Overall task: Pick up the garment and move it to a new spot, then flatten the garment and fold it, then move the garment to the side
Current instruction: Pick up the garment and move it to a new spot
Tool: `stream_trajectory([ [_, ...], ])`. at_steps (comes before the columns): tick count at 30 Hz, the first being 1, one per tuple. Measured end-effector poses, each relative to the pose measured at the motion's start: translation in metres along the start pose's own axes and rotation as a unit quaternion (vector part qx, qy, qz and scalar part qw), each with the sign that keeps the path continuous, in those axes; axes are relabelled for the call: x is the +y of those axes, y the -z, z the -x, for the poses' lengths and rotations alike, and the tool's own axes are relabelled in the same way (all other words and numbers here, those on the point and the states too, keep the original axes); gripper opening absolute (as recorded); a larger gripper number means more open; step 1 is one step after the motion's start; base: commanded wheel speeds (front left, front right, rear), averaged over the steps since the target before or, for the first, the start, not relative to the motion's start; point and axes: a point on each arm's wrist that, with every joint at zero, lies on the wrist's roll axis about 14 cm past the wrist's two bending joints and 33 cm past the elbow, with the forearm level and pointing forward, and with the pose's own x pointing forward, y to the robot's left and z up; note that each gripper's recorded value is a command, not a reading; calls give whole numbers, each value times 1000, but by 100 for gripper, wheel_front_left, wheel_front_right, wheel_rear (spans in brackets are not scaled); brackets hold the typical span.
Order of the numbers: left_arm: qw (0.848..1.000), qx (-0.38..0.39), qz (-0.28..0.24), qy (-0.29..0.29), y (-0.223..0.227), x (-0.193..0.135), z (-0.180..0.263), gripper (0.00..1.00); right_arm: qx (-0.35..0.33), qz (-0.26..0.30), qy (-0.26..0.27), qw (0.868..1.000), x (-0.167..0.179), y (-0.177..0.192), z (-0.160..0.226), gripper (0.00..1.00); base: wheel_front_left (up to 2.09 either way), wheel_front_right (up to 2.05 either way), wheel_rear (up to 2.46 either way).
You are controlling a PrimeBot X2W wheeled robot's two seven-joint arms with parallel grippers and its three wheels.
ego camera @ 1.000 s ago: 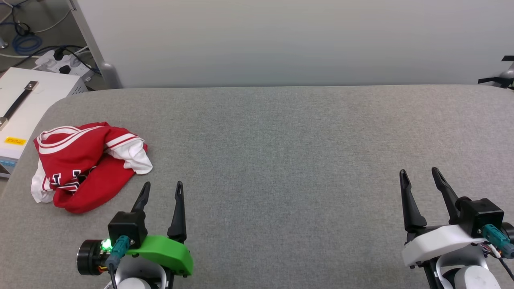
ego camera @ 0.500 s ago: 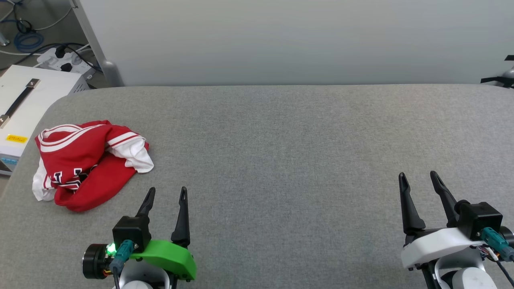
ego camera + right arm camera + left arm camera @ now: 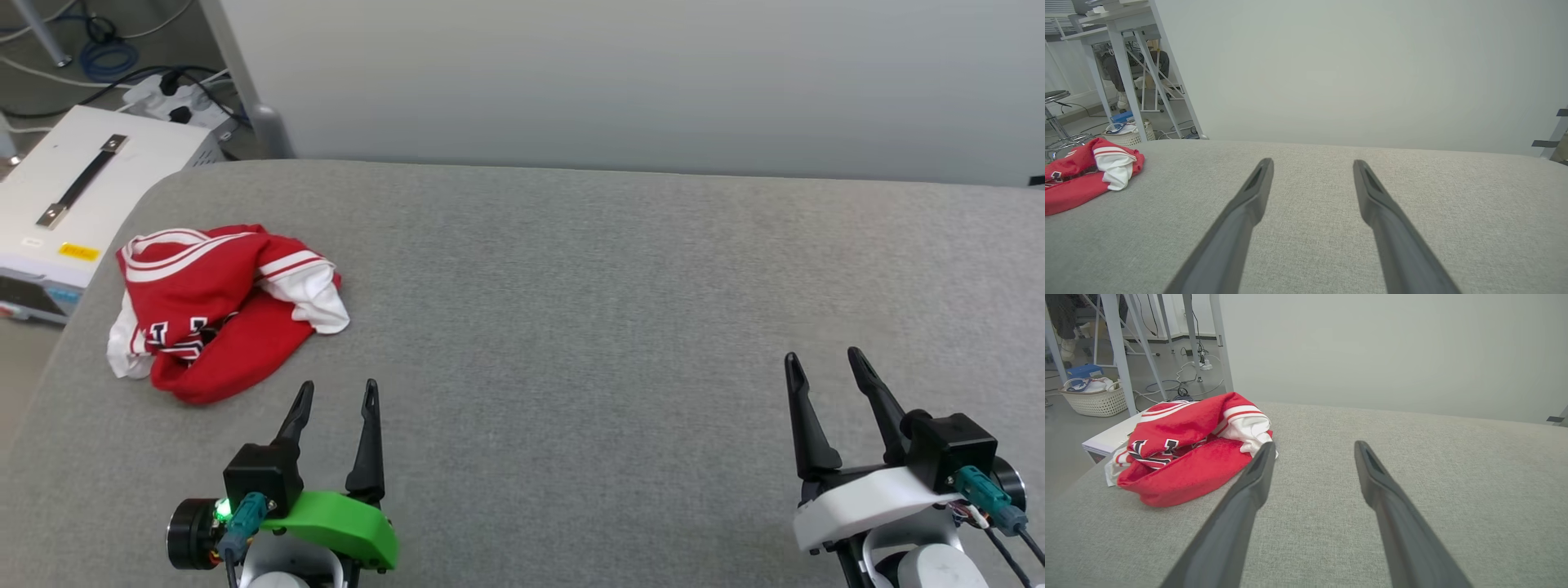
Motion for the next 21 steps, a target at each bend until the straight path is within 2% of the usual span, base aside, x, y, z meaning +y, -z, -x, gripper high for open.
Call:
stream_trajectory([
  [10, 998, -9, -2, -69, -3, 42, 24, 100, 12, -19, -71, 997, 47, 14, -18, 100, 0, 0, 0],
  [21, 990, -18, -3, -141, -7, 83, 59, 100, 15, -46, -155, 987, 107, 23, -37, 100, 0, 0, 0],
])
